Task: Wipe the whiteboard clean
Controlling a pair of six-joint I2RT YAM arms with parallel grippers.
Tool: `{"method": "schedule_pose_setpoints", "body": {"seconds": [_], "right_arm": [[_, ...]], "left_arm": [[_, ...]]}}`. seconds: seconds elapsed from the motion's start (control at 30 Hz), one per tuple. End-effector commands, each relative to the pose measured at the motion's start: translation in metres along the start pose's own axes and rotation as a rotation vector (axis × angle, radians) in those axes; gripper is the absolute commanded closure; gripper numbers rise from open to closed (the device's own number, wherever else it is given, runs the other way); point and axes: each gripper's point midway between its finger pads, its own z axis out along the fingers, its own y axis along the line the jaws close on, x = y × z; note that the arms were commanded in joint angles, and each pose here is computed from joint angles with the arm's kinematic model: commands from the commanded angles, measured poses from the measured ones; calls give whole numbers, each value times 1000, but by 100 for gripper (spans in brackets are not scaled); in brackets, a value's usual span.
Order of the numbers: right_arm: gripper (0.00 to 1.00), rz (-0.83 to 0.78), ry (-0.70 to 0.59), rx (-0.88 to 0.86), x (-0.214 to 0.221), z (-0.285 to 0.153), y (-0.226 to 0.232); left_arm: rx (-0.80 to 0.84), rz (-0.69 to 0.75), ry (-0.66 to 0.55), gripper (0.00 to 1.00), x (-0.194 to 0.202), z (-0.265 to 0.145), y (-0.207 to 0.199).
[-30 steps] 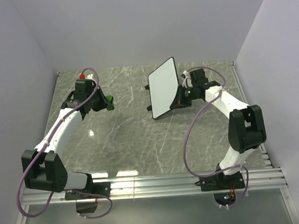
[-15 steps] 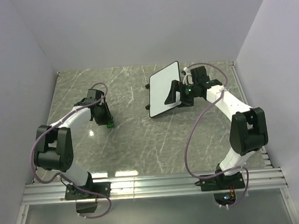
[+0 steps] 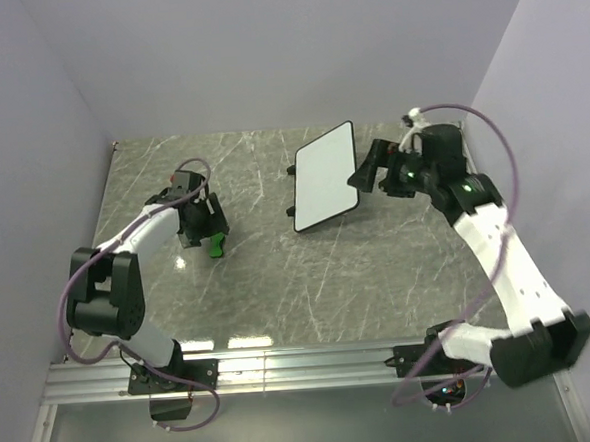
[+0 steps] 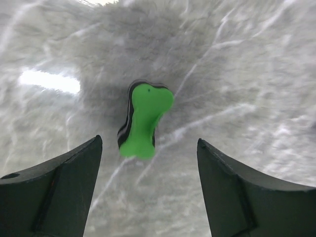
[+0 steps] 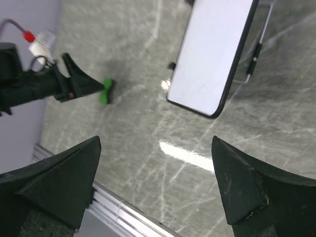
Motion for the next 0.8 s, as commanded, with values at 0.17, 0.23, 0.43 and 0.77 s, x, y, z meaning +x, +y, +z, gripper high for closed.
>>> {"method": "schedule_pose_setpoints", "body": {"seconds": [0.17, 0.23, 0.43, 0.77], "right_arm": [[0, 84, -150, -19, 8, -70, 20], [0, 127, -195, 7, 9, -71, 12], [0, 87, -343, -54, 19, -107, 20], [2, 41, -315, -141, 52, -131, 33]], "left_arm": [[39, -103, -269, 21, -50, -99, -15], [48, -115, -302, 22, -51, -111, -18], [44, -165, -394, 25, -45, -147, -16], [45, -148, -453, 13, -31, -187, -22]]}}
